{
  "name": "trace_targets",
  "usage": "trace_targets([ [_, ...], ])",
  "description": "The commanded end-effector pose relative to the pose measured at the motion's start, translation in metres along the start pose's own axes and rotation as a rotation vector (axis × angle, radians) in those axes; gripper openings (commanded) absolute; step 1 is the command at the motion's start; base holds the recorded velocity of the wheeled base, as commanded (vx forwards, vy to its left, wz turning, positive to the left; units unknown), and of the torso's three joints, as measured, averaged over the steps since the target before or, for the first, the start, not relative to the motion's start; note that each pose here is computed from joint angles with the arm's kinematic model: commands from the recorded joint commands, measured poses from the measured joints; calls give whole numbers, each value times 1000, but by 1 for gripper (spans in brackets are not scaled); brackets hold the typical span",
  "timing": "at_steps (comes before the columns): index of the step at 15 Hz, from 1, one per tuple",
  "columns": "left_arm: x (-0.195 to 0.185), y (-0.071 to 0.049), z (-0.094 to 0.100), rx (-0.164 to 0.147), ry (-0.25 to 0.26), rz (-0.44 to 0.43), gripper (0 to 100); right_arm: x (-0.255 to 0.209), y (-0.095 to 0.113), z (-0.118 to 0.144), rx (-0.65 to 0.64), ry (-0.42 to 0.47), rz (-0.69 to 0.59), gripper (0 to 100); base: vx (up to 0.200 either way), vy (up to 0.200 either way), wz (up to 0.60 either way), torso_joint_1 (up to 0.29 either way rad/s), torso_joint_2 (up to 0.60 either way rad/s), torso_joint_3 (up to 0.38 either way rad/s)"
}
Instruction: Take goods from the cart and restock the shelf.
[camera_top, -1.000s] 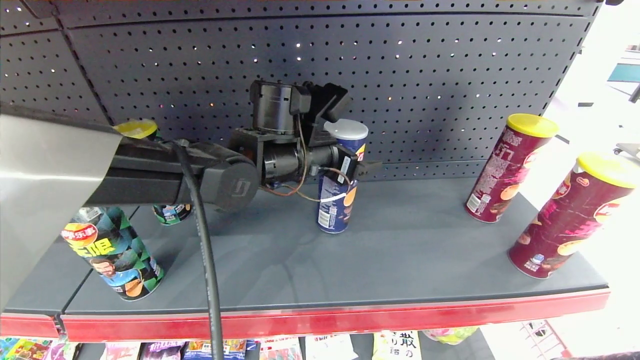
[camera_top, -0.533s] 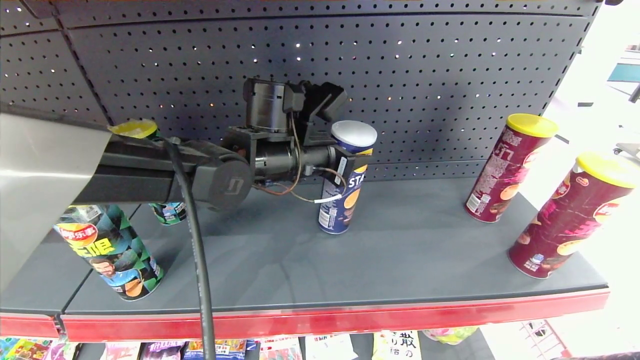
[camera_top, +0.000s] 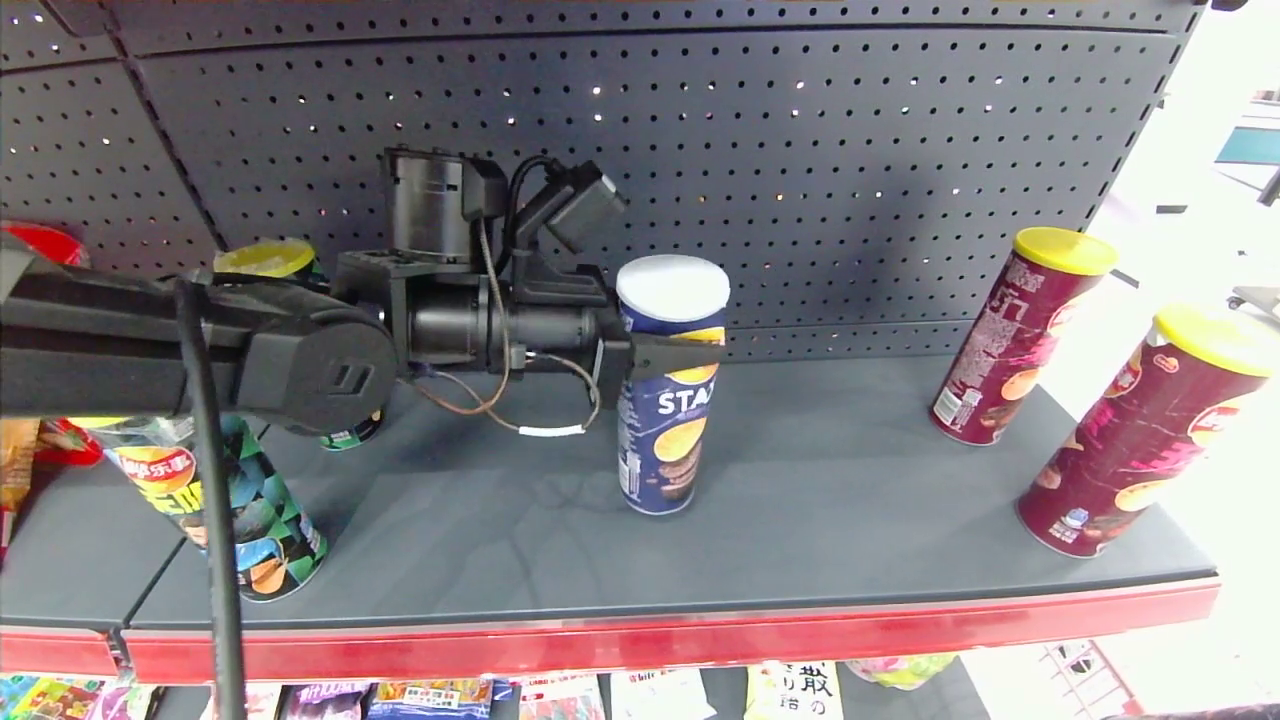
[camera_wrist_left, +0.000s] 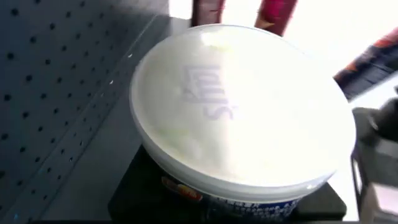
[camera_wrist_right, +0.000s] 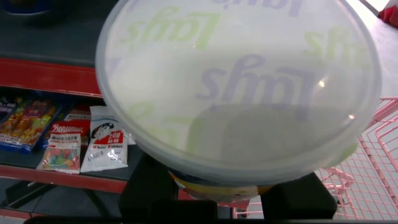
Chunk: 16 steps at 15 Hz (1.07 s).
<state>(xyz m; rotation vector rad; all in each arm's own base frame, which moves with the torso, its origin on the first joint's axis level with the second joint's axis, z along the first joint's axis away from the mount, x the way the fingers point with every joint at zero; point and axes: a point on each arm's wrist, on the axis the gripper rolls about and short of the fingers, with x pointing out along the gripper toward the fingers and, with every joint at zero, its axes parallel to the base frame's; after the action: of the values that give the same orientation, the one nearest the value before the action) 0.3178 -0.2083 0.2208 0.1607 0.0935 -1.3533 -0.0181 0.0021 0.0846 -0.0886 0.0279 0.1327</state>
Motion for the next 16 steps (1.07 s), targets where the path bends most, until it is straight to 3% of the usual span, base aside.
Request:
trace_targets([
  [1, -11, -10, -5, 50, -21, -64, 0, 0, 0, 0, 0, 0, 1, 0, 0, 0, 0, 0, 0, 0],
  [5, -12, -19, -27, 71, -29, -160, 0, 0, 0, 0, 0, -2, -1, 0, 0, 0, 0, 0, 0, 0],
  [8, -14, -23, -31, 66, -36, -209, 0, 0, 0, 0, 0, -1, -6, 0, 0, 0, 0, 0, 0, 0],
  [13, -12, -22, -35, 52, -45, -266, 0, 0, 0, 0, -1, -3, -6, 0, 0, 0, 0, 0, 0, 0],
  [16, -11, -14, -44, 16, -30, -261, 0, 0, 0, 0, -2, -1, -6, 0, 0, 0, 0, 0, 0, 0],
])
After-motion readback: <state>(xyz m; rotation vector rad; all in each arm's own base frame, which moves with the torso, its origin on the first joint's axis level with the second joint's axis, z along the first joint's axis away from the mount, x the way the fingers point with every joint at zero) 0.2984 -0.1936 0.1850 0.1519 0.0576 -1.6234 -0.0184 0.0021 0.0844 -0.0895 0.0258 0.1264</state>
